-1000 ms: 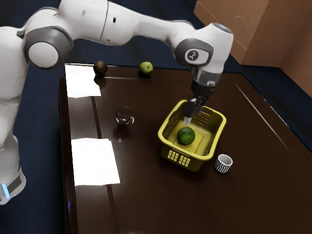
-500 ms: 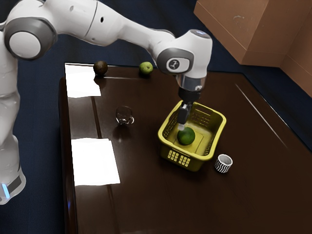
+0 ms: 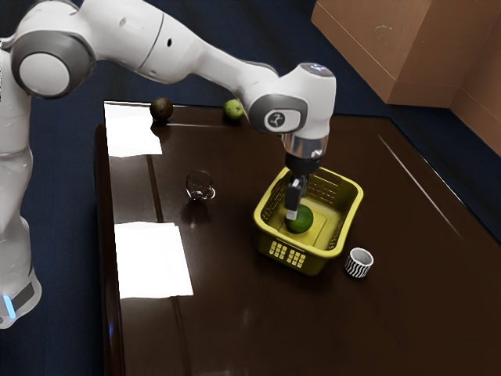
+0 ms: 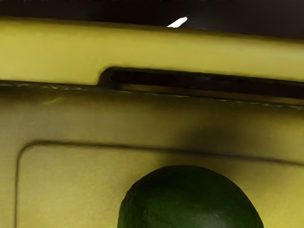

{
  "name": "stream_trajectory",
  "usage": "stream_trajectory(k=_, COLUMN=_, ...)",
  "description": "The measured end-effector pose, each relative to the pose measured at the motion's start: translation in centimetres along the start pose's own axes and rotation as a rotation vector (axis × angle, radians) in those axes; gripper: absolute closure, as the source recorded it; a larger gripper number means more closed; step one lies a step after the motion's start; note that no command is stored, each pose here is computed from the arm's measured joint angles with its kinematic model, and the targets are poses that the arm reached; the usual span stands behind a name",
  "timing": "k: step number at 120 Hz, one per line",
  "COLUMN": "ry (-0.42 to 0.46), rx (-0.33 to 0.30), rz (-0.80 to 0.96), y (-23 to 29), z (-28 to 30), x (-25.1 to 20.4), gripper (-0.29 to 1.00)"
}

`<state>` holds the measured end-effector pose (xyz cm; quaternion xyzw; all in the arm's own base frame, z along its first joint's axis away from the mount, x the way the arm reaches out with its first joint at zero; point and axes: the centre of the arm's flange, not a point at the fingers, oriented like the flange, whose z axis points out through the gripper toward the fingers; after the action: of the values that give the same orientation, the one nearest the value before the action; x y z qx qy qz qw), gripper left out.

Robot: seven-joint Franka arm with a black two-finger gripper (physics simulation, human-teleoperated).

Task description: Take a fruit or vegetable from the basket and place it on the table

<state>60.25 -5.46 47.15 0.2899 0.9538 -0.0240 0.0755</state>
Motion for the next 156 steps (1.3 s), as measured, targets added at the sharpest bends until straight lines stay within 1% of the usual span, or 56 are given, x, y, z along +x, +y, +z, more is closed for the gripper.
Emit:
stream_trajectory(k=18, ry=0.006, rx=0.012, rz=-0.007, y=0.6, z=2.3, x=-0.3, gripper=0.0)
stream_trajectory(k=44, ry=0.006, rx=0.007, rz=-0.011, y=1.6, z=4.6, x=-0.6, gripper=0.0)
stream_trajectory(k=48, ry=0.006, rx=0.007, rz=-0.012, y=1.8, z=4.9, x=-0.6, gripper=0.04)
stream_trajectory(k=57, ry=0.001, rx=0.016, rz=-0.02, y=1.9, z=5.6, x=-0.7, gripper=0.19)
stream_trajectory(k=65, ry=-0.01, rx=0.023, rz=-0.025, y=1.9, z=5.7, x=-0.8, gripper=0.28)
stream_trajectory(k=75, ry=-0.039, rx=0.018, rz=-0.02, y=1.6, z=4.3, x=-1.1, gripper=0.35)
stream_trajectory(k=83, ry=-0.077, rx=0.003, rz=-0.011, y=1.3, z=1.9, x=-1.2, gripper=0.37)
stream_trajectory(k=86, ry=-0.09, rx=-0.01, rz=-0.003, y=1.3, z=0.7, x=-1.2, gripper=0.37)
stream_trajectory(k=92, ry=-0.134, rx=-0.072, rz=0.035, y=1.3, z=-3.1, x=-2.2, gripper=0.37)
stream_trajectory(k=98, ry=-0.187, rx=-0.171, rz=0.103, y=1.0, z=-7.7, x=-4.7, gripper=0.37)
stream_trajectory(k=104, ry=-0.239, rx=-0.27, rz=0.179, y=0.4, z=-11.1, x=-8.7, gripper=0.35)
stream_trajectory(k=109, ry=-0.276, rx=-0.33, rz=0.233, y=-0.3, z=-12.5, x=-11.9, gripper=0.35)
stream_trajectory(k=116, ry=-0.31, rx=-0.383, rz=0.289, y=-0.6, z=-11.9, x=-15.2, gripper=0.35)
stream_trajectory(k=122, ry=-0.328, rx=-0.414, rz=0.321, y=-0.7, z=-11.6, x=-16.5, gripper=0.36)
stream_trajectory(k=127, ry=-0.33, rx=-0.43, rz=0.344, y=-0.8, z=-11.3, x=-16.8, gripper=0.24)
stream_trajectory(k=132, ry=-0.328, rx=-0.442, rz=0.363, y=-0.8, z=-10.9, x=-16.9, gripper=0.19)
stream_trajectory(k=143, ry=-0.32, rx=-0.456, rz=0.394, y=-0.7, z=-10.3, x=-16.9, gripper=0.1)
stream_trajectory(k=153, ry=-0.311, rx=-0.463, rz=0.418, y=-1.0, z=-10.2, x=-16.5, gripper=0.06)
stream_trajectory(k=156, ry=-0.283, rx=-0.456, rz=0.417, y=-0.7, z=-9.8, x=-15.1, gripper=0.05)
